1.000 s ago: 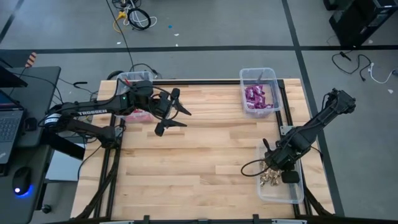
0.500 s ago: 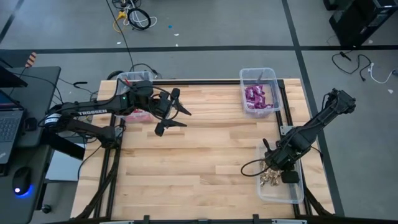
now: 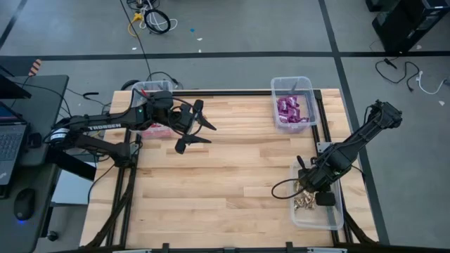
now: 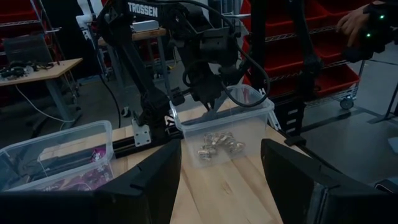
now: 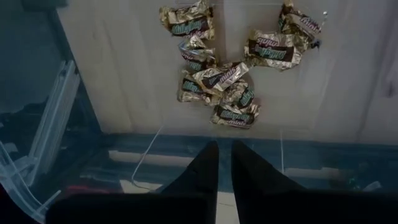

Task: Sort candy
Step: Put the yellow candy into the bottom right transparent bin

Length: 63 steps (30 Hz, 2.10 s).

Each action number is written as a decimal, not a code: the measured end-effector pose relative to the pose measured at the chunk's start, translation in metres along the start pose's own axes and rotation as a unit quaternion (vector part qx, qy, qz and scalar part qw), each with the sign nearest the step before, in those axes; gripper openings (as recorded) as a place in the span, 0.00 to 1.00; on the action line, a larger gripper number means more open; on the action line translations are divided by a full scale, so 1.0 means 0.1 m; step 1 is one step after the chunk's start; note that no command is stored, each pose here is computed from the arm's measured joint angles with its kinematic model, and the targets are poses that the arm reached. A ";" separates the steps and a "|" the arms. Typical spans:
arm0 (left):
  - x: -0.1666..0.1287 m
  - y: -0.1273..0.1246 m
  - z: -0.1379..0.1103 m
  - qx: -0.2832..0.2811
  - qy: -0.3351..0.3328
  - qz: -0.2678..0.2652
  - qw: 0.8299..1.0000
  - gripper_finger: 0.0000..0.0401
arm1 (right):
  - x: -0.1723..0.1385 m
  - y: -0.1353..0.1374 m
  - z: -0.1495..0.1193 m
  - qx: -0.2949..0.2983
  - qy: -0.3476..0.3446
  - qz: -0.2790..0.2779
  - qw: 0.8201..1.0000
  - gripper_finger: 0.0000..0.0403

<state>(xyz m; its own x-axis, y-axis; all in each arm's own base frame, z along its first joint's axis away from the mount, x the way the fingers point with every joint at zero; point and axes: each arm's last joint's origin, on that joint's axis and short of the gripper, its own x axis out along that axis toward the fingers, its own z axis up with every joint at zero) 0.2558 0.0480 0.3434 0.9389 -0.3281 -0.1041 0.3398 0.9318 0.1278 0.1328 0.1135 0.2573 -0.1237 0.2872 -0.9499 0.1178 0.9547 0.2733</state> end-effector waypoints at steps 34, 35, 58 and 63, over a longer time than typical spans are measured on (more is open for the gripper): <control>-0.11 0.05 -0.58 -0.112 0.316 0.303 0.892 0.56 | -1.44 0.43 0.04 0.064 -0.441 0.046 0.894 0.00; -0.09 0.07 -0.61 -0.108 0.323 0.302 0.890 0.56 | -1.46 0.44 0.06 0.056 -0.456 0.045 0.887 0.00; 0.40 0.42 -1.42 -0.081 0.425 0.415 0.800 0.56 | -1.56 0.50 0.13 0.004 -0.521 0.031 0.853 0.00; 0.36 0.54 -1.62 -0.101 0.456 0.426 0.775 0.56 | -1.57 0.48 0.14 0.001 -0.526 0.021 0.850 0.00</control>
<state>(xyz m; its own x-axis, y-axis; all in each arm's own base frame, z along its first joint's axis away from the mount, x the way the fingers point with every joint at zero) 0.2988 0.1113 0.1865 0.3573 0.5792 -0.7327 -0.4834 0.7859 0.3855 0.1717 0.1136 0.4173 0.8298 0.0919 -0.5504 0.1024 0.9445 0.3121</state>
